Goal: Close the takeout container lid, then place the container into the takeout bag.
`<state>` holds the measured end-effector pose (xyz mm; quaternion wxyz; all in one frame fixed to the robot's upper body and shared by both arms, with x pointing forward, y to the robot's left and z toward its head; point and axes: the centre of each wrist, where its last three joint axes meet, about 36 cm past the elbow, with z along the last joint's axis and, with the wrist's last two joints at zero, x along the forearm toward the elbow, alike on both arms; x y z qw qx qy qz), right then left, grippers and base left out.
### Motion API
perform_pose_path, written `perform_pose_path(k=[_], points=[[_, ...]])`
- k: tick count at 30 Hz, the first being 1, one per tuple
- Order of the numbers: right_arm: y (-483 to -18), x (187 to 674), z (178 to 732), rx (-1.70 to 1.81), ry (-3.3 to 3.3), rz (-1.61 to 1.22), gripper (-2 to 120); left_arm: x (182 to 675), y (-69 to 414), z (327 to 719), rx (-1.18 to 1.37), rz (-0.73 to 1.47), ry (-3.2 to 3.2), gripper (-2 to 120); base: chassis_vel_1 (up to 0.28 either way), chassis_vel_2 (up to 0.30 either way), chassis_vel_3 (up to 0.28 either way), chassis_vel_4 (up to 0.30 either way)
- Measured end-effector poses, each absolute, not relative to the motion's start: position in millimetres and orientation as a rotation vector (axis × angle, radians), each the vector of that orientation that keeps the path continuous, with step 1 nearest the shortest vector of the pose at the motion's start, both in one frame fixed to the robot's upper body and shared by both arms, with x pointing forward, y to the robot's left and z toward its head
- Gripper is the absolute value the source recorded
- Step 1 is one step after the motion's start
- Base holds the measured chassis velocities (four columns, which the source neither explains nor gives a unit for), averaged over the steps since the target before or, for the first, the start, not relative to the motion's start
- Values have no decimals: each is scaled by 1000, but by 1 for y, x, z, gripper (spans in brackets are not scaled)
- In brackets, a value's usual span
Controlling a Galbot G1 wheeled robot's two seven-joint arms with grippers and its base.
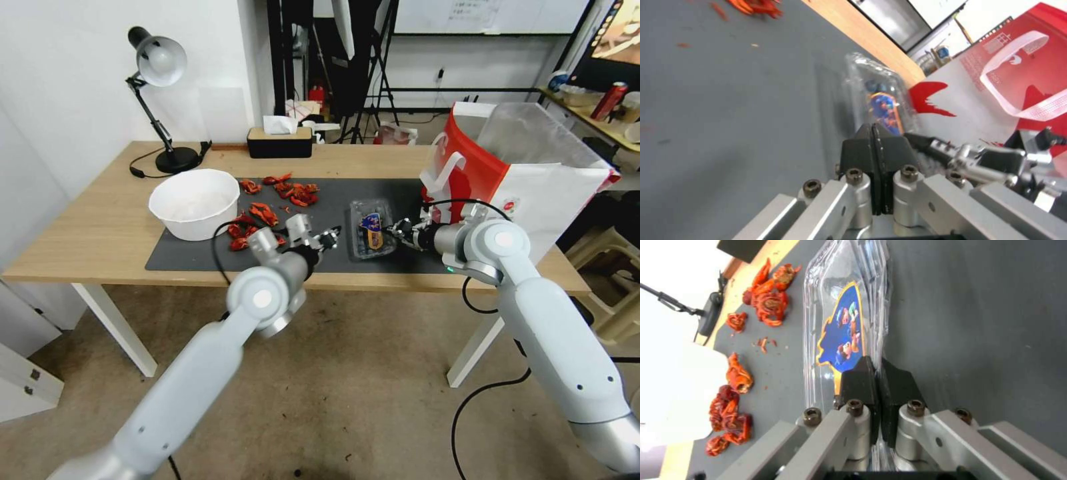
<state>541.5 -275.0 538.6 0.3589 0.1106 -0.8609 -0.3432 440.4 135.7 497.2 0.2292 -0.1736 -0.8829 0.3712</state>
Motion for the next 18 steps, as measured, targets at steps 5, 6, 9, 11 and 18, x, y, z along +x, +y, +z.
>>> perform_pose_path(k=[5, 6, 9, 11, 18], points=[[-272, 538, 546, 325, -2262, -884, 0, 421, 154, 497, -446, 1029, -2463, 17, 0, 0, 0, 0], [-271, 536, 551, 344, -2305, -869, 0, 413, 161, 494, -431, 1029, -2488, 22, 0, 0, 0, 0], [-269, 533, 556, 372, -2364, -840, 0, 402, 167, 488, -406, 1016, -2518, 30, 0, 0, 0, 0], [-268, 532, 559, 391, -2393, -830, 0, 396, 169, 485, -393, 1000, -2535, 35, 0, 0, 0, 0], [-278, 503, 581, 471, -2701, -722, 0, 376, 170, 461, -341, 789, -2721, 64, 0, 0, 0, 0]])
